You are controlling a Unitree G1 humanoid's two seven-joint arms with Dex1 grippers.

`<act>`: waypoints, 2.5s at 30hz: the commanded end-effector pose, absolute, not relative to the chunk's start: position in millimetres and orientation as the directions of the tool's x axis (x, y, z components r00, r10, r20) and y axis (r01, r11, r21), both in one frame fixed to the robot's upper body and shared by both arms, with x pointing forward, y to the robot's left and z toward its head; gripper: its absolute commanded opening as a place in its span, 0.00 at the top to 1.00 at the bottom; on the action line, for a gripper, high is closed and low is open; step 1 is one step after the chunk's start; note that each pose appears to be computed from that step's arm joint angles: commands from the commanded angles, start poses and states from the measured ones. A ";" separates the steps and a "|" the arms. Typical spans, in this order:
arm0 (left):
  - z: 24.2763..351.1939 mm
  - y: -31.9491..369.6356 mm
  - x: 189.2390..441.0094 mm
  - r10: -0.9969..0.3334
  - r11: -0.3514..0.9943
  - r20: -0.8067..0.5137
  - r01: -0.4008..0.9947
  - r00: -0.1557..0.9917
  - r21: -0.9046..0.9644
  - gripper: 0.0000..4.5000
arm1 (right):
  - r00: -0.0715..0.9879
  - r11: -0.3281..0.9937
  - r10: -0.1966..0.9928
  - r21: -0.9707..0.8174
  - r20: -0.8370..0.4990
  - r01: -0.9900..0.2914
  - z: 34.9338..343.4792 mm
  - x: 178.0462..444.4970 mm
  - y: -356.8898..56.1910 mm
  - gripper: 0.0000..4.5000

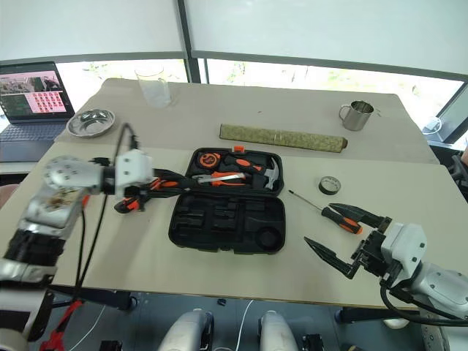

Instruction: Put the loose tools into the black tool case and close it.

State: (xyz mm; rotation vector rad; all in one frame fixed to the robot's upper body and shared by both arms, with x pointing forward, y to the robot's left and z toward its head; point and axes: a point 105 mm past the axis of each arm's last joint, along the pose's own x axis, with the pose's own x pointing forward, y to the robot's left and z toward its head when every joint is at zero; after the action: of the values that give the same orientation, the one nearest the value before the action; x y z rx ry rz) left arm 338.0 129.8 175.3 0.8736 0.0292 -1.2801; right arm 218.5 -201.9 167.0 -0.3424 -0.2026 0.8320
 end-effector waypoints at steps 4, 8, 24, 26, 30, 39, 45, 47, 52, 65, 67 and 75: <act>154.0 121.0 355.6 -0.728 -0.064 -0.588 0.818 0.354 0.572 0.81 | 0.651 0.623 0.756 -0.377 0.065 -0.685 169.9 216.2 -189.0 0.00; 149.3 112.8 363.2 -0.726 -0.074 -0.585 0.804 0.362 0.590 0.81 | 0.656 0.630 0.752 -0.368 0.068 -0.684 167.4 213.9 -186.8 0.00; 140.9 104.3 363.2 -0.752 -0.075 -0.559 0.798 0.348 0.598 0.58 | 0.642 0.615 0.766 -0.331 0.037 -0.716 155.8 208.1 -185.4 0.00; 149.6 103.5 366.4 -0.768 -0.037 -0.518 0.782 0.376 0.622 0.46 | 0.634 0.609 0.773 -0.321 0.032 -0.726 153.6 207.2 -183.6 0.00; 173.9 101.7 373.8 -0.817 0.107 -0.375 0.755 0.438 0.647 0.20 | 0.627 0.603 0.778 -0.313 0.029 -0.734 152.8 208.0 -182.4 0.00; 173.2 101.4 370.4 -0.873 0.321 -0.215 0.848 0.437 0.421 0.45 | 0.621 0.605 0.783 -0.285 0.043 -0.743 154.9 212.1 -179.2 0.00; 146.6 101.5 376.5 -0.842 0.388 -0.228 0.842 0.489 0.374 0.93 | 0.621 0.605 0.783 -0.279 0.038 -0.746 153.3 212.2 -180.2 0.00; 134.3 100.0 377.5 -0.830 0.401 -0.250 0.845 0.499 0.354 1.00 | 0.623 0.606 0.781 -0.278 0.036 -0.745 152.6 211.9 -180.5 0.00; 108.3 98.9 376.2 -0.804 0.393 -0.325 0.855 0.499 0.339 1.00 | 0.627 0.611 0.778 -0.273 0.035 -0.743 150.6 210.3 -180.1 0.00; 77.2 94.5 367.3 -0.764 0.353 -0.452 0.885 0.461 0.305 1.00 | 0.633 0.618 0.773 -0.267 0.038 -0.739 146.6 213.6 -180.4 0.00; 73.0 93.5 364.4 -0.763 0.346 -0.467 0.892 0.448 0.291 1.00 | 0.633 0.618 0.773 -0.269 0.041 -0.739 146.5 214.6 -180.2 0.00; 93.2 96.2 372.8 -0.770 0.397 -0.369 0.844 0.520 0.362 1.00 | 0.638 0.625 0.768 -0.275 0.052 -0.730 145.5 216.3 -179.4 0.00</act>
State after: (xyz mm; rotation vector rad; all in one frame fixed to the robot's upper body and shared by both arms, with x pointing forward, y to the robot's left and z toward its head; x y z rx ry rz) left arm 373.7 91.8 109.1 0.5480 0.1063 -1.0446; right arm 216.5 -178.8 138.8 -0.2156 -0.1309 0.8739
